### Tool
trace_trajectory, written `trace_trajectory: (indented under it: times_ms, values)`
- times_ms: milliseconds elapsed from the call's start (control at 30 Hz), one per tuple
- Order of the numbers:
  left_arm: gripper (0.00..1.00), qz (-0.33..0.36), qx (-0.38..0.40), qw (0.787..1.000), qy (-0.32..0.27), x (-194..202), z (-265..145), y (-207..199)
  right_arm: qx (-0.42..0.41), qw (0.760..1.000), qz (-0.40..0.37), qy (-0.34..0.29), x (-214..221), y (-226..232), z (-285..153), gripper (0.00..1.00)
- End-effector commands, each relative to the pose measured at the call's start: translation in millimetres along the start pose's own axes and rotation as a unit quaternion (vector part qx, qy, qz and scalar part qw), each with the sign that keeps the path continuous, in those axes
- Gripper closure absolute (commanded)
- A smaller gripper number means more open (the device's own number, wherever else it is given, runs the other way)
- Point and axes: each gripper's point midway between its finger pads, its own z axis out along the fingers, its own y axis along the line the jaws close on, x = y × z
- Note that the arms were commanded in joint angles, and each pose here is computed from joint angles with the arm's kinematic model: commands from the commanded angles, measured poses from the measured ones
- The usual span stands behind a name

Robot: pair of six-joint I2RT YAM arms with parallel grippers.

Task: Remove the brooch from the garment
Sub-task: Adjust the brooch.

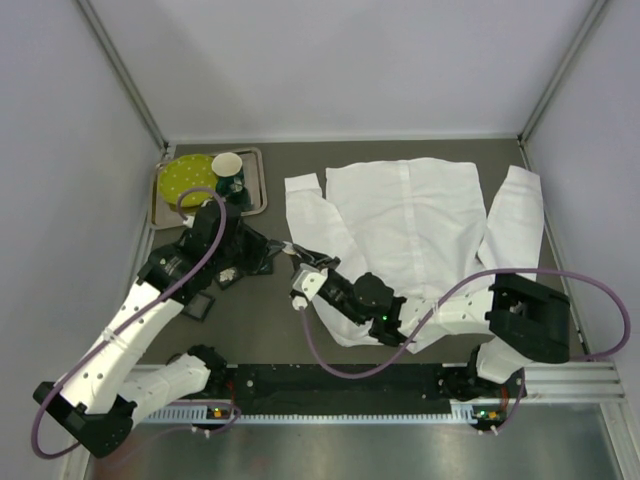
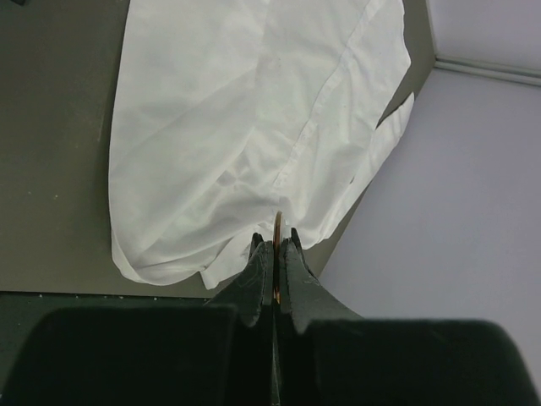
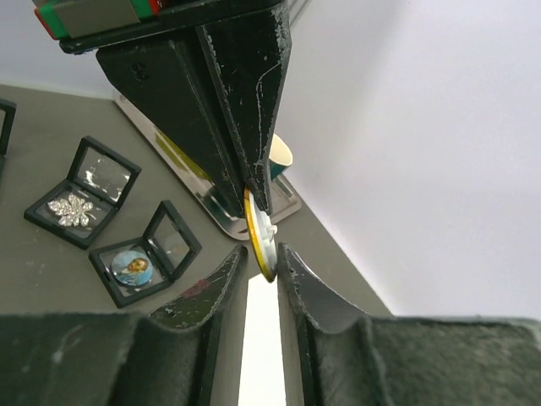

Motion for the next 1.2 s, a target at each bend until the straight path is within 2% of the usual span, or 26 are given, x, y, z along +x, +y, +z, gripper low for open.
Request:
trace_trajectory:
  times_ms: [0,33,133,200,233,333,433,467,567,600,667,700,767,833,867,900,933,967,1000,1067,1100,1133,1167]
  values:
    - [1.00,-0.017,0.034,0.999,0.018,6.4,-4.7,-15.2,0.048,0.998,0.010,-0.039,-31.1,-18.8,7.0,0.82]
    - [1.00,-0.017,0.037,0.999,0.019,6.3,-5.1,-16.5,0.051,0.998,0.012,-0.040,-31.5,-20.5,6.5,0.89]
    - [1.00,-0.016,0.035,0.999,0.019,6.5,-4.5,-16.4,0.048,0.998,0.011,-0.038,-30.0,-19.2,6.0,0.95]
    - [1.00,-0.016,0.035,0.999,0.016,5.3,-4.7,-15.9,0.051,0.998,0.013,-0.040,-30.5,-20.3,5.7,0.96]
    - [1.00,-0.015,0.034,0.999,0.015,5.1,-4.2,-15.7,0.051,0.998,0.011,-0.036,-26.9,-18.5,5.5,1.00]
    - [1.00,0.005,0.050,0.999,0.017,6.0,-4.1,-22.3,0.055,0.998,0.015,-0.031,-23.6,-19.0,4.0,1.00]
    - [0.97,0.063,0.078,0.995,0.014,5.0,-5.1,-35.2,0.054,0.997,0.034,-0.031,-23.1,-18.6,0.4,1.00]
    - [0.87,0.100,0.097,0.990,0.007,2.6,-8.5,-44.1,0.054,0.997,0.040,-0.029,-21.8,-17.8,-1.0,1.00]
    - [0.69,0.153,0.110,0.982,-0.008,-2.5,-10.6,-50.9,0.050,0.997,0.062,-0.021,-16.7,-16.0,-6.9,1.00]
    - [0.54,0.164,0.130,0.978,-0.019,-5.2,-14.3,-58.7,0.047,0.996,0.068,-0.018,-15.2,-14.9,-8.6,1.00]
    - [0.40,0.206,0.145,0.967,-0.040,-10.8,-15.9,-61.8,0.037,0.996,0.086,-0.004,-8.8,-11.2,-14.8,1.00]
    - [0.29,0.218,0.170,0.959,-0.059,-15.5,-22.5,-72.5,0.038,0.995,0.095,0.001,-6.4,-12.5,-16.8,1.00]
    - [0.20,0.259,0.185,0.944,-0.084,-21.9,-23.9,-76.8,0.022,0.992,0.125,0.015,3.4,-6.0,-24.9,1.00]
    - [0.17,0.299,0.206,0.925,-0.115,-28.7,-26.9,-82.5,0.025,0.985,0.171,0.022,9.8,-13.7,-32.7,1.00]
    - [0.16,0.310,0.210,0.919,-0.124,-30.7,-26.6,-82.4,0.000,0.982,0.184,0.037,16.5,-6.4,-36.3,1.00]
    - [0.17,0.323,0.223,0.911,-0.128,-29.2,-29.6,-83.0,0.002,0.978,0.204,0.042,19.0,-19.8,-39.2,1.00]
    - [0.17,0.346,0.236,0.898,-0.131,-26.9,-24.8,-82.7,-0.009,0.967,0.249,0.049,20.8,-17.9,-41.7,1.00]
    - [0.17,0.358,0.246,0.892,-0.128,-23.6,-25.5,-83.0,-0.056,0.960,0.271,0.043,15.5,-8.2,-44.7,1.00]
    - [0.17,0.373,0.264,0.883,-0.105,-12.9,-26.0,-83.3,-0.079,0.952,0.287,0.068,25.2,-3.0,-53.1,1.00]
    - [0.17,0.408,0.275,0.867,-0.080,-1.8,-23.5,-81.0,-0.149,0.923,0.350,0.053,13.7,-3.2,-66.3,1.00]
    - [0.19,0.425,0.273,0.861,-0.054,6.5,-16.3,-78.1,-0.171,0.911,0.368,0.080,20.6,1.3,-75.2,1.00]
    - [0.22,0.451,0.290,0.844,-0.026,17.4,-20.1,-80.4,-0.185,0.899,0.391,0.074,12.3,-7.6,-80.8,1.00]
    - [0.23,0.464,0.282,0.840,0.008,26.7,-16.6,-70.5,-0.198,0.892,0.399,0.077,10.8,-7.5,-85.4,1.00]
